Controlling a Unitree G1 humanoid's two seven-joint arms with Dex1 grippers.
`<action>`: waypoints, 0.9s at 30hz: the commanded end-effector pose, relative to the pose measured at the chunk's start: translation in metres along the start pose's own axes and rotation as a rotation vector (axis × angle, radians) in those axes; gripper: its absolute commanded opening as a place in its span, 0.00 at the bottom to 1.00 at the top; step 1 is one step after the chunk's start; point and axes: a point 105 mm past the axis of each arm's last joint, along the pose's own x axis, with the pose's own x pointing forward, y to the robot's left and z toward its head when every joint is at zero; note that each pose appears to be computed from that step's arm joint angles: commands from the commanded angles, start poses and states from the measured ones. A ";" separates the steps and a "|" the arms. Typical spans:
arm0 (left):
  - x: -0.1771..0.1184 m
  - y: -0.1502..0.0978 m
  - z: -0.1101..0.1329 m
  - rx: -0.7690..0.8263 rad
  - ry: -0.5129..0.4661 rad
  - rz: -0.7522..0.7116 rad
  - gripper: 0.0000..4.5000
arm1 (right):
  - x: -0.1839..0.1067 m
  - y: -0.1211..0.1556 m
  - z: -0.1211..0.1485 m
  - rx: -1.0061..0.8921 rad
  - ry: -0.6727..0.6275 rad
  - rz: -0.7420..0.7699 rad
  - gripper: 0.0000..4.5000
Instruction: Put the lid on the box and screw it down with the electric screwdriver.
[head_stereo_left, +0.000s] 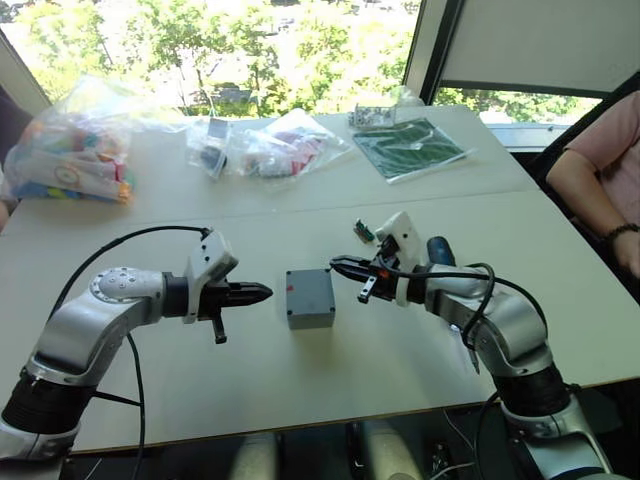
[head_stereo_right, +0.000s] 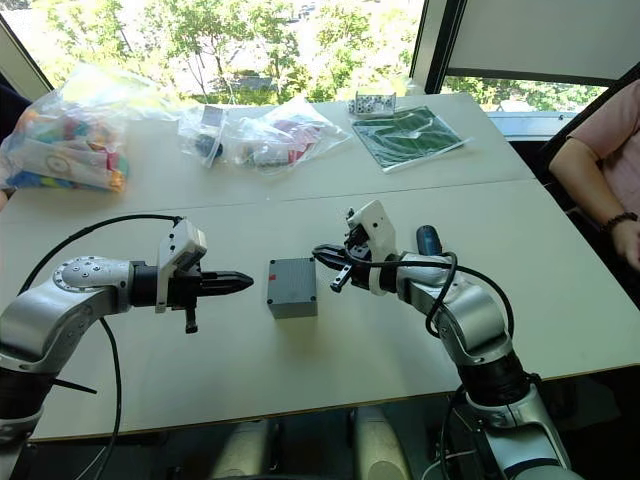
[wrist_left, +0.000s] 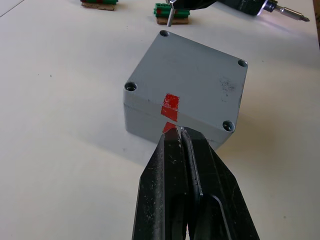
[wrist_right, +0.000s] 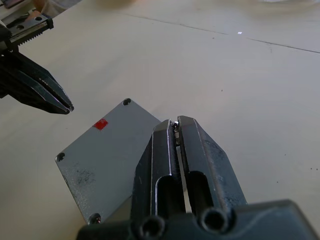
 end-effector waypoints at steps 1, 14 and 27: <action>-0.001 -0.002 0.009 0.040 -0.025 0.009 0.00 | 0.001 0.002 0.010 -0.048 -0.028 0.015 0.01; 0.005 -0.006 0.011 0.042 -0.034 -0.010 0.00 | 0.005 0.004 0.015 -0.044 -0.052 0.006 0.01; 0.007 -0.007 0.011 0.041 -0.039 -0.013 0.00 | 0.008 0.002 0.000 -0.072 0.017 0.004 0.01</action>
